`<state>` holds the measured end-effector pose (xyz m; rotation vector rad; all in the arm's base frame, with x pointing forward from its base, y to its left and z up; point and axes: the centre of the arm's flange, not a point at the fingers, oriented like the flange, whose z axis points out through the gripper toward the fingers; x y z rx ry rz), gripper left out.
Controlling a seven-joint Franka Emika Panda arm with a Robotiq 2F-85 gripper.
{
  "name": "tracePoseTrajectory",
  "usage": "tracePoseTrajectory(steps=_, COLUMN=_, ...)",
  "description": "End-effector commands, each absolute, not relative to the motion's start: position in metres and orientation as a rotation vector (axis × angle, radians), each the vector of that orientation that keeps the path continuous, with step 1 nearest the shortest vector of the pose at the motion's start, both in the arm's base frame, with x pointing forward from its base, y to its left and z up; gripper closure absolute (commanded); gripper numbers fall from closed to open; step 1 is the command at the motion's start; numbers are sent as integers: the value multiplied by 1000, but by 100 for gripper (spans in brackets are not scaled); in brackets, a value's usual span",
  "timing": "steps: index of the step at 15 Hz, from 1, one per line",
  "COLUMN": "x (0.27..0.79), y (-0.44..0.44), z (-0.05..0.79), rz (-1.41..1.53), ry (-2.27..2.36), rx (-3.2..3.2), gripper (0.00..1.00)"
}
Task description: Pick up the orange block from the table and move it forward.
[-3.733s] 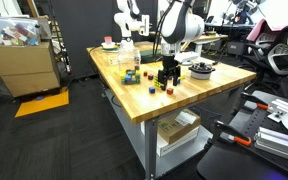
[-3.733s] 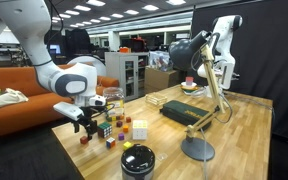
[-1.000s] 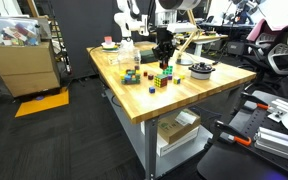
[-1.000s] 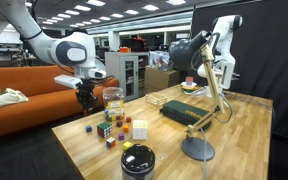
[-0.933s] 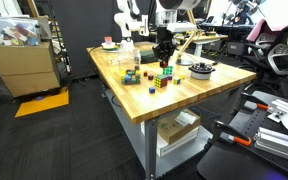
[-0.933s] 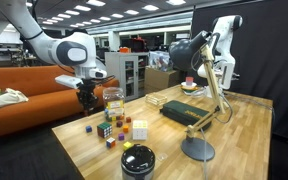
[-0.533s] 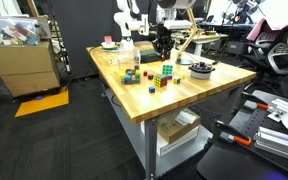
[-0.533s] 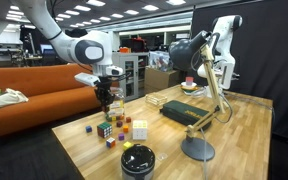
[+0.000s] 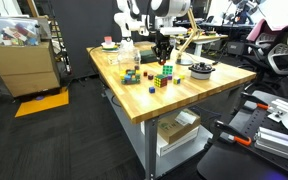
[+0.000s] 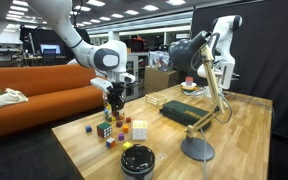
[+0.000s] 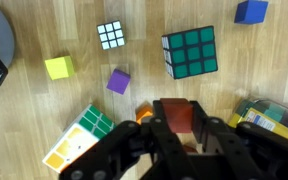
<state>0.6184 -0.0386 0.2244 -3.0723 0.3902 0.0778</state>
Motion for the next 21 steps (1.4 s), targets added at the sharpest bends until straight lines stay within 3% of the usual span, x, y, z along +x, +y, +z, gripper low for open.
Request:
tracePoseTrajectory(steps=1, x=619, y=-38, z=225, rz=76, ry=389, rx=-3072, gripper=71)
tracePoseTrajectory(steps=3, x=619, y=-38, z=226, rz=73, ry=387, rx=-3072, gripper=71)
tracePoseTrajectory(steps=4, x=619, y=-38, z=226, rz=73, ry=387, rx=-3072, gripper=93)
tracePoseTrajectory(steps=21, x=608, y=-56, z=145, rz=249, ry=414, rx=-3034, gripper=93)
